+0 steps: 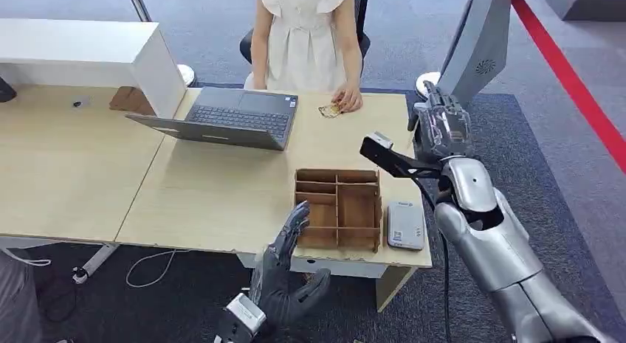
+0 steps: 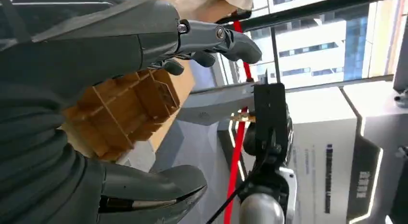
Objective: Pass the card to the sensor for recognition and then transmit it.
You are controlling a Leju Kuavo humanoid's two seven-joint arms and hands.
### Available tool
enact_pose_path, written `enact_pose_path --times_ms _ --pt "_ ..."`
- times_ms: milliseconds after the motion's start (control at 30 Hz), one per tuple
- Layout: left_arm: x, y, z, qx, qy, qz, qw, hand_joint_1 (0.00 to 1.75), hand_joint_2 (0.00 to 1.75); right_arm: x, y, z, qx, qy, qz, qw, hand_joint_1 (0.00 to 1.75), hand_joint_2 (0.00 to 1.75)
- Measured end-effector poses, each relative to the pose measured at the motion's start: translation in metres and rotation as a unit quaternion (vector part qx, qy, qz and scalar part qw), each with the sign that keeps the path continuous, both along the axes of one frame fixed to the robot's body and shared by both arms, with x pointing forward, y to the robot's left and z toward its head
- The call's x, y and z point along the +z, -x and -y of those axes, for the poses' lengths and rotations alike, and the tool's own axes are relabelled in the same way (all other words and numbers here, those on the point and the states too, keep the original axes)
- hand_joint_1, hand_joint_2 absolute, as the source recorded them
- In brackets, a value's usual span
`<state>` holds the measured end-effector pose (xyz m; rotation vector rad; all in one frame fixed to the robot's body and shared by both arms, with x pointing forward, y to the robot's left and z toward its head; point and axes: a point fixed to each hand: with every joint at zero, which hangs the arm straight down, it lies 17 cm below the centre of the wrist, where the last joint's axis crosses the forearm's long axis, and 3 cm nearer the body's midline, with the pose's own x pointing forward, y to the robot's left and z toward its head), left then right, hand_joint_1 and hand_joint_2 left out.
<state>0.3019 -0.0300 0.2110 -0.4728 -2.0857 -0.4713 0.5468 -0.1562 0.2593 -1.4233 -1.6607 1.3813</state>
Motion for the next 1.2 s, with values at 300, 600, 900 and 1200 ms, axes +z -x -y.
enact_pose_path --times_ms 300,600,900,1200 --pt "-0.002 0.005 0.014 -0.023 -0.009 0.002 1.0 0.0 1.75 -0.004 -0.012 -0.008 -0.008 0.036 -0.017 0.999 1.75 1.75" --pt "0.004 0.011 0.035 -0.052 -0.007 0.013 0.999 0.0 1.75 0.004 -0.047 -0.037 -0.03 0.108 -0.027 0.993 1.75 1.75" --pt "0.002 0.007 0.046 -0.048 -0.009 0.016 0.999 0.0 1.75 0.016 -0.063 -0.054 -0.047 0.137 -0.003 0.989 1.75 1.75" --pt "-0.008 0.0 0.053 -0.029 -0.031 -0.007 0.999 0.0 1.75 0.016 -0.067 -0.062 -0.05 0.147 0.0 0.988 1.75 1.75"
